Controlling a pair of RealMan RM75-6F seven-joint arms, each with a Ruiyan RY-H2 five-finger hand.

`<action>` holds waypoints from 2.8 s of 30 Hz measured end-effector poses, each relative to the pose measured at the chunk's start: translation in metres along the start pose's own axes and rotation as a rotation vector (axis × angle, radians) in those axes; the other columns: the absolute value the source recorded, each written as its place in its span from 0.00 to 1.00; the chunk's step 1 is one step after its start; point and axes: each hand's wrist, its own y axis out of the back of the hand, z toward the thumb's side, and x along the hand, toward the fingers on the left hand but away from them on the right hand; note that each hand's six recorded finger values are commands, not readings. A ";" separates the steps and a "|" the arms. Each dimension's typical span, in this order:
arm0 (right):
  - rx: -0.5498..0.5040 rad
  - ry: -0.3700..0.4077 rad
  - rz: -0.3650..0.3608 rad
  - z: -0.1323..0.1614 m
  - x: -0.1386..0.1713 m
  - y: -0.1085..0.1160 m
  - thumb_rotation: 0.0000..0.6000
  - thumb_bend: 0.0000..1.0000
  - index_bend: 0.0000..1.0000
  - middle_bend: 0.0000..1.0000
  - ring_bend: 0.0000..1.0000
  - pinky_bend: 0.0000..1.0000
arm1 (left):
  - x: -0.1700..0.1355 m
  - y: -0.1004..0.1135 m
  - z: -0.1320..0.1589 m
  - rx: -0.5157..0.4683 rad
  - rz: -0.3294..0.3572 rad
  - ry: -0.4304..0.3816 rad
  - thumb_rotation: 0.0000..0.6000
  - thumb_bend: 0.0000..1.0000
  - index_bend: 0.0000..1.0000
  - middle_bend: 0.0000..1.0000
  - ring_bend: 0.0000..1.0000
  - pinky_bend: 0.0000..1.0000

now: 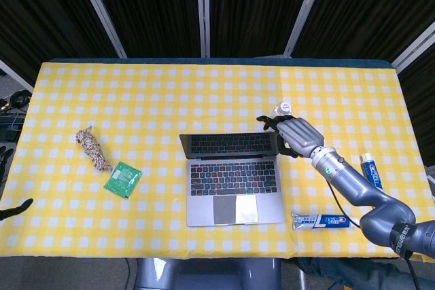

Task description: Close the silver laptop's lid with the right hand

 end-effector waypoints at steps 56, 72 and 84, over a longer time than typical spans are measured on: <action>0.582 0.490 0.156 0.072 0.091 -0.130 1.00 1.00 0.19 0.25 0.21 0.25 | -0.001 -0.003 0.004 -0.002 -0.018 -0.014 1.00 0.00 0.00 0.00 0.00 0.00; 0.802 0.618 0.148 0.061 0.084 -0.174 1.00 1.00 0.19 0.23 0.20 0.25 | -0.001 -0.006 0.005 0.008 -0.028 -0.013 1.00 0.00 0.00 0.00 0.00 0.00; 0.833 0.627 0.158 0.052 0.081 -0.190 1.00 1.00 0.19 0.22 0.19 0.25 | 0.000 -0.007 0.004 0.010 -0.034 -0.011 1.00 0.00 0.00 0.00 0.00 0.00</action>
